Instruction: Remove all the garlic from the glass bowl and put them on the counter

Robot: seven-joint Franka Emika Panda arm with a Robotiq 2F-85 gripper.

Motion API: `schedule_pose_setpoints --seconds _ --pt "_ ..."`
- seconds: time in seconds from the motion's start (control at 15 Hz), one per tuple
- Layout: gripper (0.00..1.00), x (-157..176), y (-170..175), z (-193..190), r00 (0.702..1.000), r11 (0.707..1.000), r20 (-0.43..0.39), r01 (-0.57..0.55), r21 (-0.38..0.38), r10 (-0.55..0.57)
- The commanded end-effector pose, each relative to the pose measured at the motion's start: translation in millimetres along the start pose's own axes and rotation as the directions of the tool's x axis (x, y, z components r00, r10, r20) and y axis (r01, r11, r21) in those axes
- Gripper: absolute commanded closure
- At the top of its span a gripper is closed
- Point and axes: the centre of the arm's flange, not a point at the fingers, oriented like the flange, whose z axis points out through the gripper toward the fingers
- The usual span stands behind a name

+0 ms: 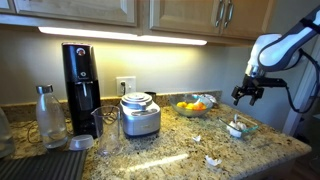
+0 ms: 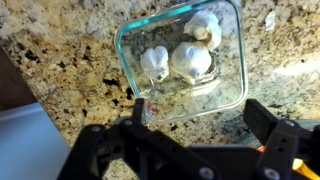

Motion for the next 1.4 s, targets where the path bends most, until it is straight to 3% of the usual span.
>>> schedule_pose_setpoints --seconds 0.0,0.13,0.53,0.93,1.33 --pt "0.0 6.5 -2.0 25.7 0.99 0.99 -0.038 -0.136 -0.041 0.134" --pt "0.0 7.8 -3.4 35.8 0.98 0.98 -0.056 -0.192 -0.046 0.19" --pt "0.0 11.0 2.8 30.8 0.985 0.984 -0.03 -0.171 -0.043 0.169" --pt "0.0 9.8 -14.3 63.7 0.97 0.97 0.006 -0.245 -0.007 0.245" --pt "0.0 14.8 -21.0 95.0 0.948 0.947 0.013 -0.316 -0.05 0.317"
